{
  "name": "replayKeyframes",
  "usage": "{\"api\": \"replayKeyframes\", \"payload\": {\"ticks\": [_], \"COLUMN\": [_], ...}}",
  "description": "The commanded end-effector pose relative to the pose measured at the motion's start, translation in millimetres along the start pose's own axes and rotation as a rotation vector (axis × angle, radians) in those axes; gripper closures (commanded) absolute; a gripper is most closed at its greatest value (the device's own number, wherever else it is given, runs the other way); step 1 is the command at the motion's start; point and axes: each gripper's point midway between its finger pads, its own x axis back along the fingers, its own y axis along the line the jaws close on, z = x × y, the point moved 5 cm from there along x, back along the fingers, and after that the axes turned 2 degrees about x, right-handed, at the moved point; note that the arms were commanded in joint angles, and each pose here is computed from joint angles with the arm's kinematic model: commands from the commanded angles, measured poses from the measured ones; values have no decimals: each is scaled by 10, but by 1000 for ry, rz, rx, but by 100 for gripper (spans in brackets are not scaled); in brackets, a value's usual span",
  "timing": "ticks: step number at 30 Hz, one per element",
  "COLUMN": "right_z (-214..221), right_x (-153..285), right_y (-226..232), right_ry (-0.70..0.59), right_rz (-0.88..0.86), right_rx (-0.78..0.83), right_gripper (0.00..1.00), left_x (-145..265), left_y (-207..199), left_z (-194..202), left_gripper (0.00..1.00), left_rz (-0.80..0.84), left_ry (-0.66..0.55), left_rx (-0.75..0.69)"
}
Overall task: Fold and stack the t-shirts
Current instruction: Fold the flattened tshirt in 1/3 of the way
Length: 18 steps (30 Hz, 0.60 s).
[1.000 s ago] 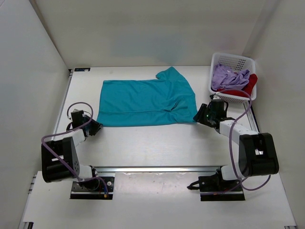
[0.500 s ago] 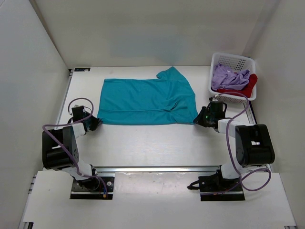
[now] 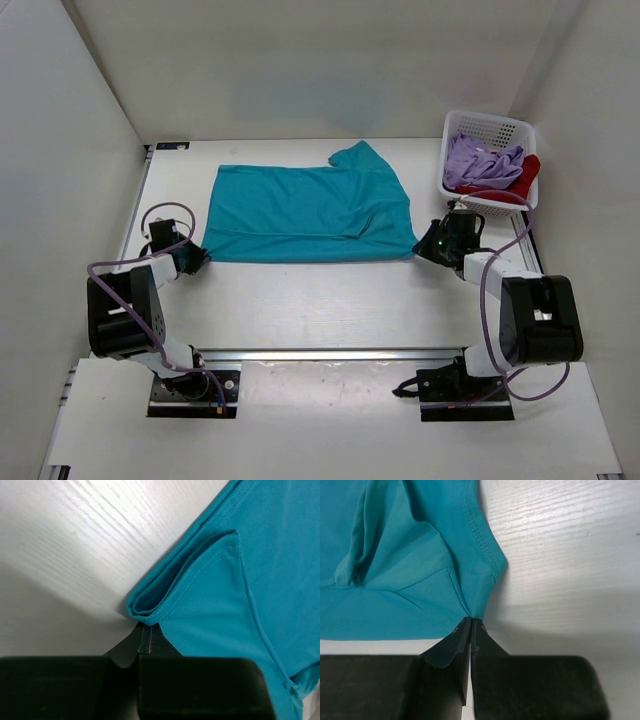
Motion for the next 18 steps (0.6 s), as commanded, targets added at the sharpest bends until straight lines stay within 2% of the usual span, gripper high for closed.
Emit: {"api": "replayKeyframes", "payload": {"ticks": [1,6,8,10,12,14,16,18], "right_z": [6,285,563,699,856,917,898,843], "right_x": [128,298,363,445,535,617,698,760], "right_y": [-38,-86,-138,-173,-227,-296,-291,-310], "right_ry": [-28,6,85,97,110,101,52,23], "right_rz": [37,44,87,104,108,117,90,91], "right_rx": [6,12,15,11,-19,-54,-80,-96], "right_gripper": [100,100,100,100,100,100,99,96], "left_x": [123,295,365,440,525,580,645,688], "left_y": [17,121,189,273,392,436,412,418], "left_z": [-157,-28,68,183,248,298,350,411], "left_gripper": [100,100,100,99,88,80,72,57], "left_rz": [-48,-64,-92,-99,-109,-123,-113,-85], "left_ry": [-52,-40,-20,-9,-11,-9,-9,2], "left_rx": [-46,-85,-105,-112,-99,-121,-152,-139]}}
